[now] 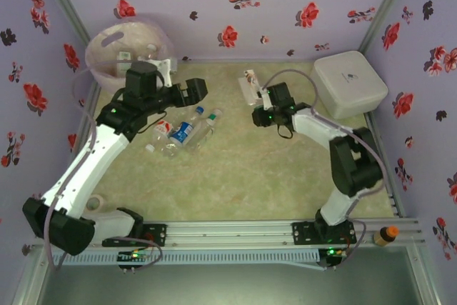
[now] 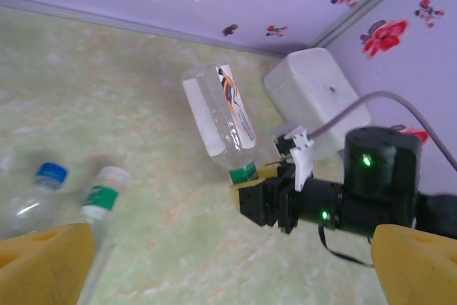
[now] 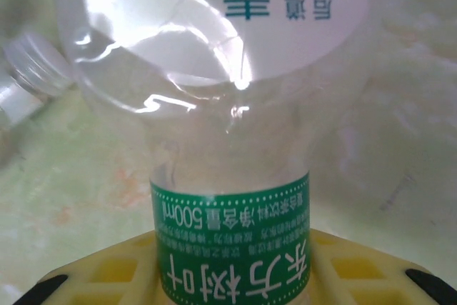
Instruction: Put the plastic bottles in the bin
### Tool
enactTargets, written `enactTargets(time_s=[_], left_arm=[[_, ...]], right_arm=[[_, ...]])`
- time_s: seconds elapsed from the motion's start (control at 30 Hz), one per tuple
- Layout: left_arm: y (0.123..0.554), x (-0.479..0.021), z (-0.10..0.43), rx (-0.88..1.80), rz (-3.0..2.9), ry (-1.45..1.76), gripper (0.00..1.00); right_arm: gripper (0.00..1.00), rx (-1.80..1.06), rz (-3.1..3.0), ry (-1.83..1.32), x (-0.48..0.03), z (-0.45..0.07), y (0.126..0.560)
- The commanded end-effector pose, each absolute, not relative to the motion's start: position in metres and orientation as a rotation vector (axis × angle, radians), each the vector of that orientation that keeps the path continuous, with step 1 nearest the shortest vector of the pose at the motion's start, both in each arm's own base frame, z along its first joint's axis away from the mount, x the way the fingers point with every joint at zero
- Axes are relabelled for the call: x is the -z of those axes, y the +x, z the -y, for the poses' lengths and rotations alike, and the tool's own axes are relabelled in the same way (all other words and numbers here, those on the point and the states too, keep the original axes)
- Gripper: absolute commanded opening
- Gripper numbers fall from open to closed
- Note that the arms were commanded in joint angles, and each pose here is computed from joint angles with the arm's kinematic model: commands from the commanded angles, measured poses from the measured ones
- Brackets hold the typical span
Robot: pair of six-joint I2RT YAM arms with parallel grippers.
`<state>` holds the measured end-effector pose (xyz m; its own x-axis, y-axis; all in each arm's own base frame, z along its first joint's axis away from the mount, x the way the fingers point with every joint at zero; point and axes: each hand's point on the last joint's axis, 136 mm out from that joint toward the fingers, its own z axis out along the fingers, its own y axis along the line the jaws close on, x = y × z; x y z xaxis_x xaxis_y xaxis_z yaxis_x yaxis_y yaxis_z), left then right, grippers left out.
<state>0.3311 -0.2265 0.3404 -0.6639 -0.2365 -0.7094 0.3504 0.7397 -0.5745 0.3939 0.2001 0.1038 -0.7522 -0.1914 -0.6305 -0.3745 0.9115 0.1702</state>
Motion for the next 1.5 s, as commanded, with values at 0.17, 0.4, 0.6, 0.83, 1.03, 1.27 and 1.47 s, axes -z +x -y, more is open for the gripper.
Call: enactTargets(time_s=[0.17,0.4,0.6,0.83,1.03,1.27,1.47], left_arm=[[0.341,-0.325,0.293,1.015,-2.096,0.192,1.00],[0.331,-0.287,0.321,1.047,-2.189,0.275,1.00],[0.321,-0.257,0.350,1.107,-2.244,0.324,1.00],[0.323,-0.234,0.368,1.121,-2.290,0.334,0.97],[0.333,-0.236,0.372,1.146,-2.229,0.293,0.83],[0.341,-0.234,0.371,1.136,-2.217,0.270,0.63],[0.344,-0.229,0.371,1.116,-2.226,0.268,0.96]], right_arm=[[0.00,-0.653,-2.163,-0.061,-0.149,-0.197,0.352],[0.00,-0.714,-2.017,-0.138,-0.159,-0.224,0.312],[0.00,-0.762,-1.977,-0.166,-0.166,-0.243,0.304],[0.00,-0.798,-1.970,-0.201,-0.170,-0.262,0.306],[0.00,-0.842,-1.951,-0.213,-0.171,-0.271,0.307],[0.00,-0.892,-1.932,-0.230,-0.175,-0.279,0.305],[0.00,-0.928,-1.925,-0.249,-0.179,-0.285,0.303]])
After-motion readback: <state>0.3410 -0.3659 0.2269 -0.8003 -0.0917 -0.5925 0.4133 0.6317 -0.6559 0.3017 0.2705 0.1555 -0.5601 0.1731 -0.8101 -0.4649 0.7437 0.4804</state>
